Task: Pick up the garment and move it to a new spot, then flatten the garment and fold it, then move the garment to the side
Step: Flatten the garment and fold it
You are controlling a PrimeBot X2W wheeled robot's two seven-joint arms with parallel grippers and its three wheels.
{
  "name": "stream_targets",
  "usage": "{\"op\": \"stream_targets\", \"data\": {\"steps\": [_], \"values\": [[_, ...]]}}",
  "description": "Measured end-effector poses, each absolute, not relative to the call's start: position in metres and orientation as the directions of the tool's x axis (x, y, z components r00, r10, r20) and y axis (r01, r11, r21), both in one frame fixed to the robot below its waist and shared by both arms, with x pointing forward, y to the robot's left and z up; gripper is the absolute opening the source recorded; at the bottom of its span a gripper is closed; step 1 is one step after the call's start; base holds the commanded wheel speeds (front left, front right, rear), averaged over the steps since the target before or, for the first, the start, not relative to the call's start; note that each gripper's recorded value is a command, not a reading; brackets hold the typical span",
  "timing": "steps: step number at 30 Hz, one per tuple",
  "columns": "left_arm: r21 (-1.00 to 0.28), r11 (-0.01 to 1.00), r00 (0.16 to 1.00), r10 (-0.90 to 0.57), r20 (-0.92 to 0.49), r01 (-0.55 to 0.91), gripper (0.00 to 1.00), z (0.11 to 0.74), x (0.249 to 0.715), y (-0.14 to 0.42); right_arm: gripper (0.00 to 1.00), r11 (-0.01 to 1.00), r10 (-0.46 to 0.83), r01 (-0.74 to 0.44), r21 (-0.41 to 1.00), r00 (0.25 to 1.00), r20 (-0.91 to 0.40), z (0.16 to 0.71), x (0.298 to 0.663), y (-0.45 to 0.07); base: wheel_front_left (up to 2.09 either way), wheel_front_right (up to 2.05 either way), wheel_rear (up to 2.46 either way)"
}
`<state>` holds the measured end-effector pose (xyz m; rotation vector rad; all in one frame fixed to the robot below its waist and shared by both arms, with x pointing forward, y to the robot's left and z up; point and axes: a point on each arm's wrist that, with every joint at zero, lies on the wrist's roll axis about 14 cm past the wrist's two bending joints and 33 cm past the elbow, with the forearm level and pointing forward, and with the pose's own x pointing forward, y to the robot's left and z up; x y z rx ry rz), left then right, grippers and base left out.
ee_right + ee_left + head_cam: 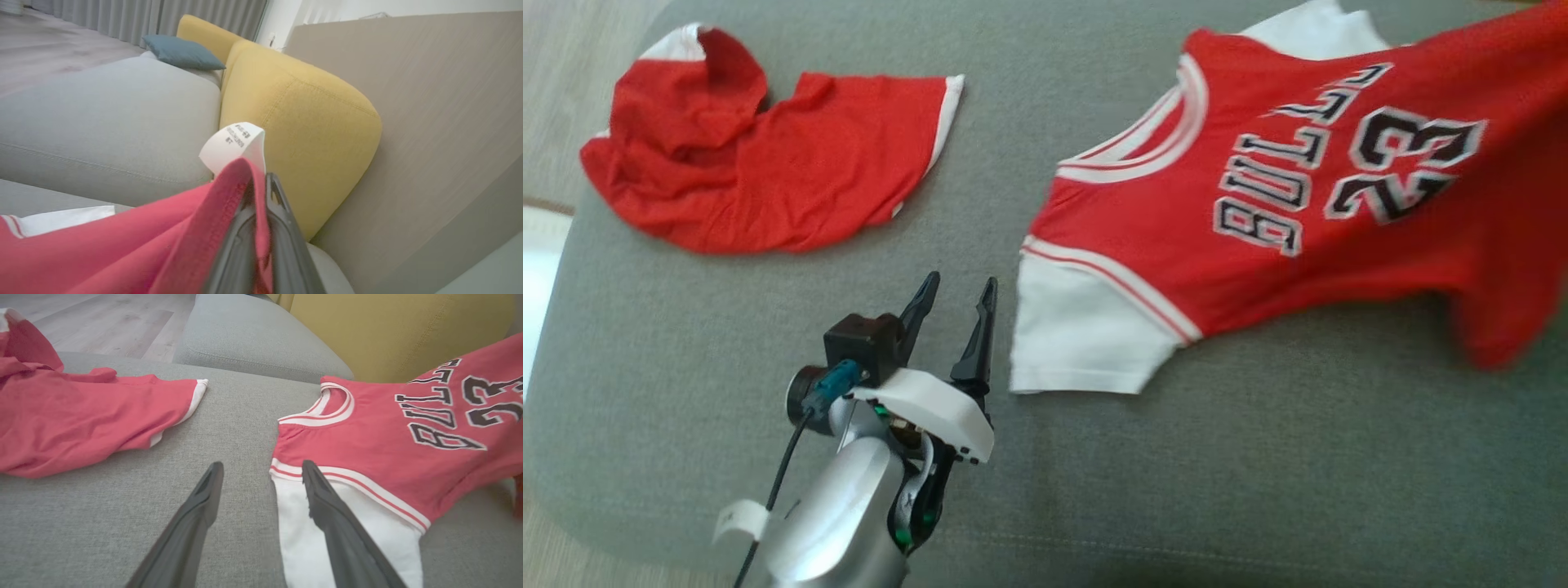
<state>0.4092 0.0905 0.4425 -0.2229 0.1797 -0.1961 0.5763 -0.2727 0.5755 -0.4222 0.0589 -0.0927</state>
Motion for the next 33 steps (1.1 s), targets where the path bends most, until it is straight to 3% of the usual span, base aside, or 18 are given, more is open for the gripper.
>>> {"op": "stream_targets", "data": {"steps": [2, 3, 10, 17, 33], "values": [[-0.238, 0.957, 0.965, -0.206, -0.162, 0.165, 1.00, 0.439, 0.410, 0.093, 0.00, 0.901, -0.122, 0.083, -0.426, 0.990, -0.064, 0.579, 0.589, -0.277, 0.00, 0.00, 0.00], [-0.238, 0.958, 0.965, -0.201, -0.167, 0.159, 1.00, 0.438, 0.411, 0.095, 1.00, 0.898, -0.125, 0.082, -0.433, 0.990, -0.070, 0.579, 0.594, -0.277, 0.00, 0.00, 0.00], [-0.232, 0.964, 0.970, -0.170, -0.175, 0.127, 1.00, 0.434, 0.416, 0.107, 1.00, 0.900, -0.095, 0.021, -0.435, 0.984, -0.149, 0.550, 0.609, -0.259, 0.00, 0.00, 0.00], [-0.232, 0.959, 0.970, -0.200, -0.139, 0.165, 1.00, 0.447, 0.416, 0.096, 1.00, 0.933, -0.018, 0.008, -0.360, 1.000, -0.023, 0.572, 0.593, -0.234, 0.00, 0.00, 0.00], [-0.238, 0.939, 0.961, -0.271, -0.061, 0.250, 1.00, 0.475, 0.393, 0.066, 1.00, 0.996, 0.028, -0.022, -0.085, 0.997, 0.078, 0.539, 0.469, -0.196, 0.00, 0.00, 0.00]]}}
